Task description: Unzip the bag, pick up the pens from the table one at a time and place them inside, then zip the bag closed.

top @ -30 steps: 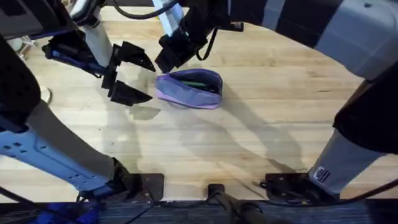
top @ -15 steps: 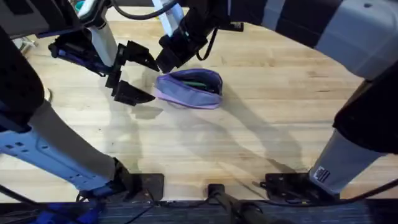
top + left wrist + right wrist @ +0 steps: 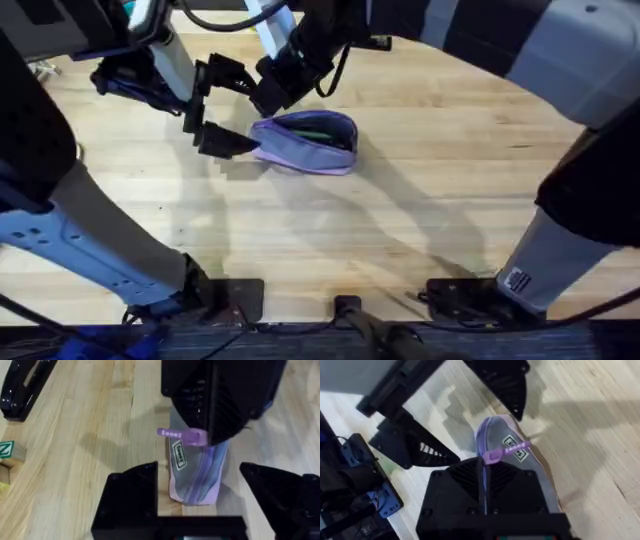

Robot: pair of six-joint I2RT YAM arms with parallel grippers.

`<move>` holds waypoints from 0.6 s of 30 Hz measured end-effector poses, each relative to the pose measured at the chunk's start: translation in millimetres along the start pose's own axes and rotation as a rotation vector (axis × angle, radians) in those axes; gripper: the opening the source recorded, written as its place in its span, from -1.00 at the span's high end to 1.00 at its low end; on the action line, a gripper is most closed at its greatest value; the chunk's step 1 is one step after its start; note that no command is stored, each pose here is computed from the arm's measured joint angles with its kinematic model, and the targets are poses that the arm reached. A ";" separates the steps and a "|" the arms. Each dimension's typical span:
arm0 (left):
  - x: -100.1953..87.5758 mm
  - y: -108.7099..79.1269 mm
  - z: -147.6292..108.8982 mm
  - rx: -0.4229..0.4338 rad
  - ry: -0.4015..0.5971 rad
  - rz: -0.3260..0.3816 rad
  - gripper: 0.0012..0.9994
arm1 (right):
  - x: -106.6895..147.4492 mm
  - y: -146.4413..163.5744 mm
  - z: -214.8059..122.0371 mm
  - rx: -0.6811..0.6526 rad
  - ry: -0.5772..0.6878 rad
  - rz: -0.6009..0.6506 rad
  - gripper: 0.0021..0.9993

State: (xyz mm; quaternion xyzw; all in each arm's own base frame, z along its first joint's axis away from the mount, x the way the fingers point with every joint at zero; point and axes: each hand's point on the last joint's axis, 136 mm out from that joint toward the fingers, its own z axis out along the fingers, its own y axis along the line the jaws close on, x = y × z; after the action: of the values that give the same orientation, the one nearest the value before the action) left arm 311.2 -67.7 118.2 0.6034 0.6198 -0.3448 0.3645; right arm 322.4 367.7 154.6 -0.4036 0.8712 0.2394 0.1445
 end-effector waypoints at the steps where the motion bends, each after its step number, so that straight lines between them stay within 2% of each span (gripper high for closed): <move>1: -0.4 0.9 1.8 0.001 0.001 0.003 -0.99 | 0.1 0.0 0.0 0.000 0.000 0.000 0.94; 11: -1.8 6.1 8.4 -0.003 0.000 -0.031 -0.99 | 0.0 0.0 0.0 0.000 0.000 0.000 0.94; 18: 10.2 3.8 16.1 0.030 -0.016 -0.137 -0.99 | 0.0 0.0 0.0 0.000 0.000 0.000 0.94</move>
State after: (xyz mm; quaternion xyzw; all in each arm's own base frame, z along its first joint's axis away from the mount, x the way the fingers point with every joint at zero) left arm 315.5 -76.5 101.3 0.5621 0.6516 -0.3828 0.3359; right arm 322.4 367.7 154.6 -0.4035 0.8712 0.2396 0.1444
